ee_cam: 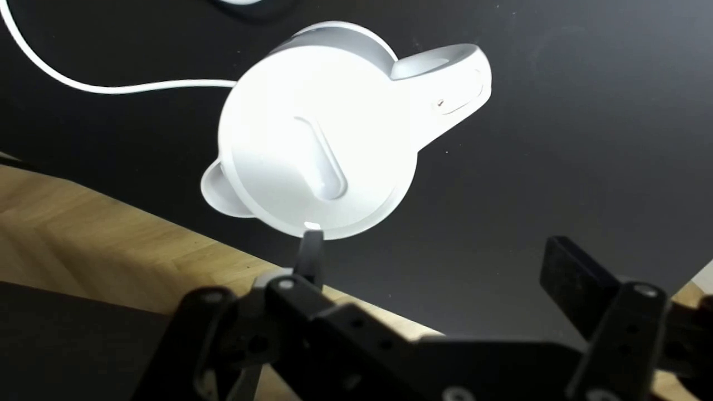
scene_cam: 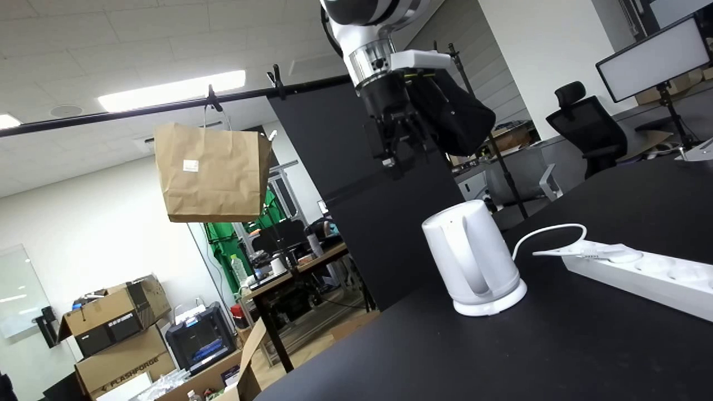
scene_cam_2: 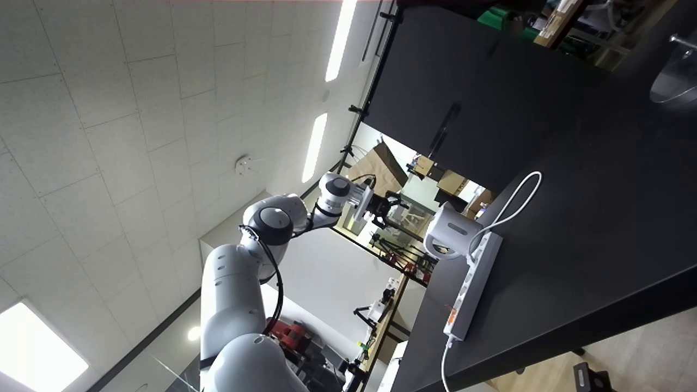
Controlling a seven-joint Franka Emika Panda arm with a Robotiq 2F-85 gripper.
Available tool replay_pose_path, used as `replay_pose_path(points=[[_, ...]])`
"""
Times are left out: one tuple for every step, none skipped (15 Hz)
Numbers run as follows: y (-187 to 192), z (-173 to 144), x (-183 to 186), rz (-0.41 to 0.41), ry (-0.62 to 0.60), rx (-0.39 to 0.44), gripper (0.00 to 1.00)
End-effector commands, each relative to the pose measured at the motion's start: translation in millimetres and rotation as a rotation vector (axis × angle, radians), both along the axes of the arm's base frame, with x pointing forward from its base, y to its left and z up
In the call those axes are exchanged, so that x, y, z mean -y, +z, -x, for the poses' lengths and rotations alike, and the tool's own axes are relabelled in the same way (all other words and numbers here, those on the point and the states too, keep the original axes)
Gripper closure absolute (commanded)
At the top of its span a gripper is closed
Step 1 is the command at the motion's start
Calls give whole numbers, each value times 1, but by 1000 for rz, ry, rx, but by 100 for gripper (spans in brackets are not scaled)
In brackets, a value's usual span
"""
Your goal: Turn on the kettle
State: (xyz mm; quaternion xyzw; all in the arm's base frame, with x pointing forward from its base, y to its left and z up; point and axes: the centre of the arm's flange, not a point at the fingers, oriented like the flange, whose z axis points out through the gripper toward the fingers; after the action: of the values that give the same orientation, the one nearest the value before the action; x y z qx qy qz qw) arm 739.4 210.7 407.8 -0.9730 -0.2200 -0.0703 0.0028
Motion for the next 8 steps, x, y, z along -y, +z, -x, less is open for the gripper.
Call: replay_pose_path(points=[[12,5,4,7,-30,-12,0],[12,5,4,8,-31,-13,0],[12,6,5,10,-31,-15,0],[13,6,5,11,-32,-17,0],[12,6,5,14,-39,-20,0],[12,7,6,14,-36,-24,0],[2,1,3,8,-6,-13,0],[2,2,3,8,-6,-13,0]])
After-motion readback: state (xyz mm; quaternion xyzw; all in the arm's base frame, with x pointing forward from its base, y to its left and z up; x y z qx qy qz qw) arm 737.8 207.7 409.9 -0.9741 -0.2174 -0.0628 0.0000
